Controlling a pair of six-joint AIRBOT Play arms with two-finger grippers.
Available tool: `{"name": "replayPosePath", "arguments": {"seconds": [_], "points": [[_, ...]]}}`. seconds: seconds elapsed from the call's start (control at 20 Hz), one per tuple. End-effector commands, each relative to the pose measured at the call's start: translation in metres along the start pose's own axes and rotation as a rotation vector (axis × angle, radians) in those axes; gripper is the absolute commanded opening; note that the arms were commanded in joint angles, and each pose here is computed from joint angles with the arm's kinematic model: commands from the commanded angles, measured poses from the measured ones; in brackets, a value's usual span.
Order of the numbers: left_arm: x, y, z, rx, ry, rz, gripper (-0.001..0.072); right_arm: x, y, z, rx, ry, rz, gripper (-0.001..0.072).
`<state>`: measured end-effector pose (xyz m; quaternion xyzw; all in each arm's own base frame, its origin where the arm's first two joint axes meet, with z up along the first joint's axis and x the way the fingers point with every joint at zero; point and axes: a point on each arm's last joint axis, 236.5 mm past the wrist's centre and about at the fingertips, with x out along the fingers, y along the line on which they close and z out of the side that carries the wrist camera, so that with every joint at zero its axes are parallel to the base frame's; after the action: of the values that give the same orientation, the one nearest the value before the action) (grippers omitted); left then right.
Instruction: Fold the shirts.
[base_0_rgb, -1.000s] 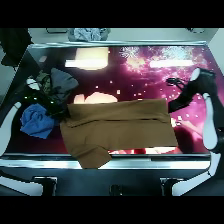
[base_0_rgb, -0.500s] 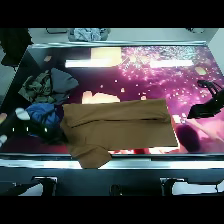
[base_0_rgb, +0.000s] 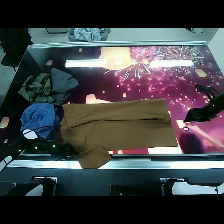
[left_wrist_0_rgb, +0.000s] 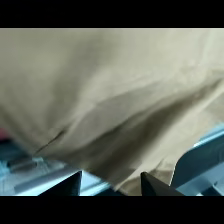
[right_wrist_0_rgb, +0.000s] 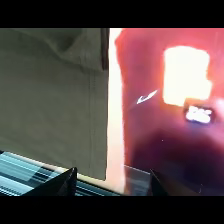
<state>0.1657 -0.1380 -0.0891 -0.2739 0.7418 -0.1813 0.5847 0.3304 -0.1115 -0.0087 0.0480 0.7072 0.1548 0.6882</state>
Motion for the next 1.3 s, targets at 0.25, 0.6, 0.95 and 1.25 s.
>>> {"name": "replayPosePath", "arguments": {"seconds": [0.25,0.6,0.95,1.25], "points": [[0.019,-0.012,0.008,0.03,-0.056,0.03,0.0027,0.05,0.03,-0.046,0.016,0.132,0.144,0.0626],[0.012,-0.019,0.01,0.082,-0.089,0.024,0.0025,0.088,0.033,-0.077,0.027,0.204,0.16,0.0626],[0.001,-0.028,0.012,0.125,-0.141,0.014,0.0026,0.12,0.038,-0.081,0.086,0.169,0.172,0.0521],[-0.01,-0.027,0.014,0.179,-0.149,0.057,0.0023,0.112,0.037,-0.074,0.035,0.131,0.163,0.004]]}}
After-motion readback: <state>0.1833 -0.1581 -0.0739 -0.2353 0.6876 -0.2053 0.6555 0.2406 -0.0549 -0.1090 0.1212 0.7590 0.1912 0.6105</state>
